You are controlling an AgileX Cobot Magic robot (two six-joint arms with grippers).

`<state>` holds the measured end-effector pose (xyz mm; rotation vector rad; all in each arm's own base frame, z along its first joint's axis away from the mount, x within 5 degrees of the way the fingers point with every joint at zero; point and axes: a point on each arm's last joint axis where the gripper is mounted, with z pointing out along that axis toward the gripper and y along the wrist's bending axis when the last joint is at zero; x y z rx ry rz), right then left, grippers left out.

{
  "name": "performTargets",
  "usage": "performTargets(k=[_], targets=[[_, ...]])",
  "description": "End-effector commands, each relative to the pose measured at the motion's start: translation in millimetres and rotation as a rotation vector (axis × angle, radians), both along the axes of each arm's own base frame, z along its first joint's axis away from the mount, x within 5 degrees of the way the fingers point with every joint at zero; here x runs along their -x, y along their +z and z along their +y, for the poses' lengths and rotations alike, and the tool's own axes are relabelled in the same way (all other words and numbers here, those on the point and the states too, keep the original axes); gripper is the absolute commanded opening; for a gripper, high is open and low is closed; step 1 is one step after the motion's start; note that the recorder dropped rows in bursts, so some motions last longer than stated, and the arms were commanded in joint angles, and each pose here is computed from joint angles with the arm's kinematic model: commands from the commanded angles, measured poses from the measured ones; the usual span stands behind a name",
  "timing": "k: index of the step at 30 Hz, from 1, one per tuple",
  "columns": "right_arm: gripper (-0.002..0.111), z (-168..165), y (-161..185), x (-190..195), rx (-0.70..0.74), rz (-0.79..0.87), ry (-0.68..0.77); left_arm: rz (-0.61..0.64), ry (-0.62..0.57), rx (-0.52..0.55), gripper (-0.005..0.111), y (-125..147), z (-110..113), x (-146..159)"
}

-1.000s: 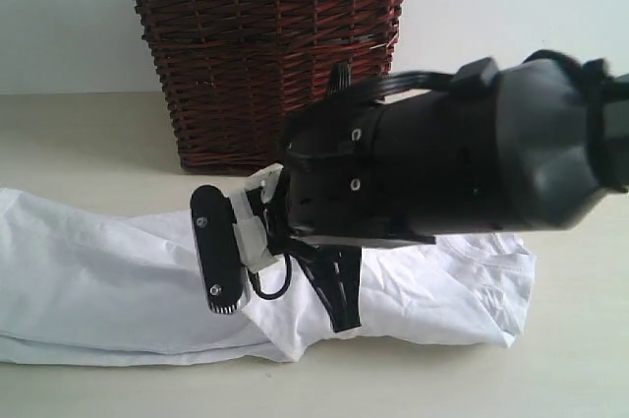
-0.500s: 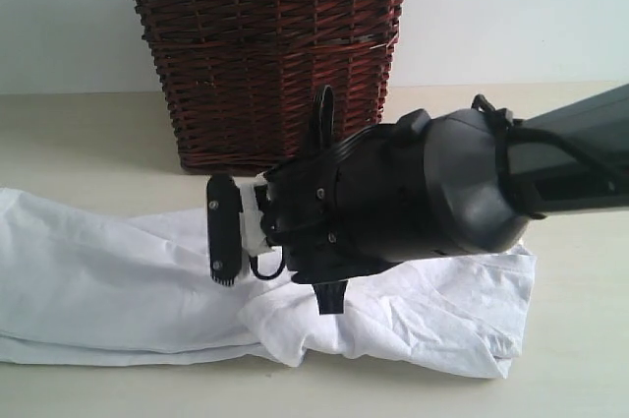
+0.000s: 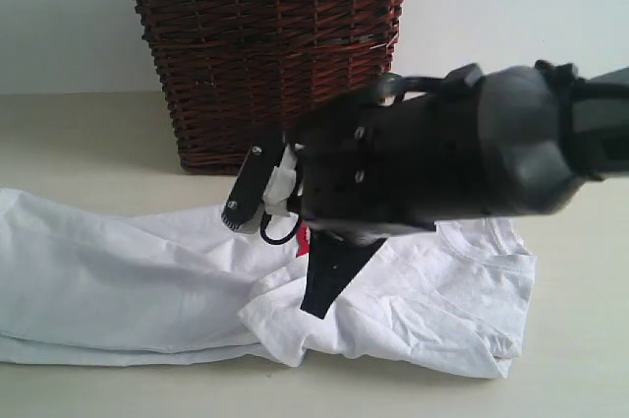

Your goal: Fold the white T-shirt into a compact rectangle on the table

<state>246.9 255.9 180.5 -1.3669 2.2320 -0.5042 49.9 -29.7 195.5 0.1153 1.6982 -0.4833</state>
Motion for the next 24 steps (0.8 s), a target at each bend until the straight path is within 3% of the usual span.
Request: performTargets(k=[1,4,11,18,24], targets=[[0.0,-17.0,-2.5,-10.1,-0.288,0.351,-0.085,-0.006,-0.001,0.0,0.0,0.4,-0.1,0.5],[0.0,-24.2,-10.3,-22.4,-0.386,0.42,-0.12,-0.006,-0.001,0.0,0.0,0.4,-0.1,0.5],[0.0,-35.1,-73.1,-39.9,-0.325,0.512,-0.231,-0.006,-0.001,0.0,0.0,0.4,-0.1,0.5],[0.0,-40.9,-45.9,-43.5,-0.379,0.461,-0.247,-0.006,-0.001,0.0,0.0,0.4,-0.1,0.5],[0.003,-69.3,-21.6,-56.0,-0.439,0.414,-0.417,-0.006,-0.001,0.0,0.0,0.4,-0.1,0.5]])
